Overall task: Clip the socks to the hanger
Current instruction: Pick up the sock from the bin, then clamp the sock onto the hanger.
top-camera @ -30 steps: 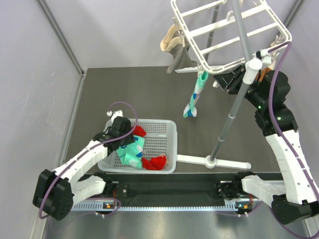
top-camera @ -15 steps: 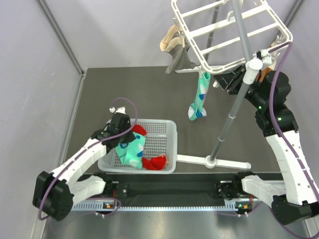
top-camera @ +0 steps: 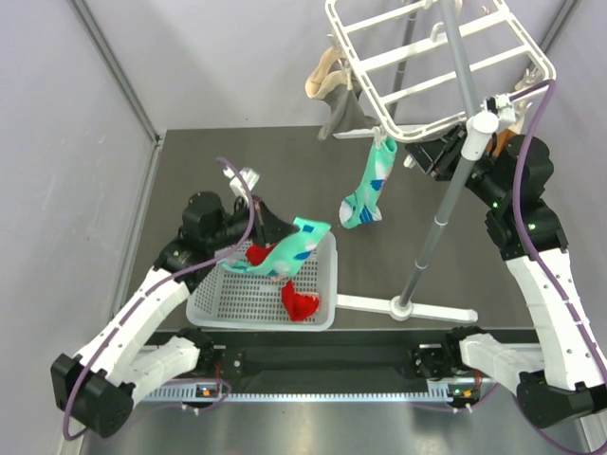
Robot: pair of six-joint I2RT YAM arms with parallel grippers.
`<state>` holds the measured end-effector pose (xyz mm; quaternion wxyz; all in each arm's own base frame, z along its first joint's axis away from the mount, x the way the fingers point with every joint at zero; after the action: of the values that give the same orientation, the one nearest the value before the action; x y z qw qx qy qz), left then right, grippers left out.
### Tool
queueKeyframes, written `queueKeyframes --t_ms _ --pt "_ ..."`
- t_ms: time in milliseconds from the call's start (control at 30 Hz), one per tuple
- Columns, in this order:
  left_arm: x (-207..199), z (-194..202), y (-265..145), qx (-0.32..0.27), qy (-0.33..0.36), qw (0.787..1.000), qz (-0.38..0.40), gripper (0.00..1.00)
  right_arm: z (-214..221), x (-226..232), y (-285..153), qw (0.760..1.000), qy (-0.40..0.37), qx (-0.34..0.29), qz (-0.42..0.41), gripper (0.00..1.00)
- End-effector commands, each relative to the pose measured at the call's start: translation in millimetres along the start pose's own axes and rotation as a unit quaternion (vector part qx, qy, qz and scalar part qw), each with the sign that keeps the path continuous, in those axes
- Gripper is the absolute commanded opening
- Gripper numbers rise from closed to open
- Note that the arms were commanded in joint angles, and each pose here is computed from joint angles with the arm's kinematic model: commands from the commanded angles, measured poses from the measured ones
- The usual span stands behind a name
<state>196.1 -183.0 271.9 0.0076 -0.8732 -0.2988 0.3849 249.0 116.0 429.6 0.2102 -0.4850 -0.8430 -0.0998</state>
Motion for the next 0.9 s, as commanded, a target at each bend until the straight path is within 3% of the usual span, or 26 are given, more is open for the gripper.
queueKeyframes --t_ms 0,133,200,233,367,533,700,867 --pt "-67.7 -61.9 -0.2 -0.076 0.09 0.978 0.17 0.0 -6.1 13.2 -4.1 0.999 0.004 -0.008 -0.034 0.0" --pt "-105.3 -87.6 9.4 -0.109 0.112 0.961 0.228 0.0 -6.9 14.3 -1.8 0.999 0.009 -0.007 -0.038 0.0" --pt "-120.9 -98.1 18.6 -0.132 0.136 0.957 0.219 0.0 -6.5 12.4 -1.2 0.999 0.01 -0.004 -0.031 0.0" --pt "-136.7 -89.4 24.9 -0.122 0.148 0.955 0.228 0.0 -7.2 12.1 -0.9 1.0 0.009 -0.005 -0.029 0.0" --pt "-156.6 -89.1 48.1 -0.159 0.218 0.949 0.166 0.0 -7.9 10.9 -0.3 1.0 0.012 -0.005 -0.022 0.0" --pt "-159.0 -93.4 62.0 -0.205 0.248 0.942 0.09 0.0 -9.3 10.2 1.6 1.0 0.015 -0.005 -0.016 0.0" --pt "-159.0 -86.4 80.4 -0.205 0.302 0.93 0.048 0.0 -10.1 11.0 1.1 1.0 0.007 -0.005 -0.021 0.0" --pt "-173.1 -76.1 91.7 -0.165 0.327 0.924 0.109 0.0 -9.2 16.8 -1.3 0.999 -0.006 -0.01 -0.051 0.0"
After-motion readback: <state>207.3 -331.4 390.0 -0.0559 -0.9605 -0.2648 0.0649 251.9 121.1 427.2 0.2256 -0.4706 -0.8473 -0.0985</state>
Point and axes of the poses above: each gripper's point midway between its finger pads, its own y axis out along the fingers, its own x axis along the line the jaws close on, z = x × y, the point moved 6 cm from there along -y, back along the fingers, and after that the axes turned 4 degrees about -y, right-handed, at the moved point
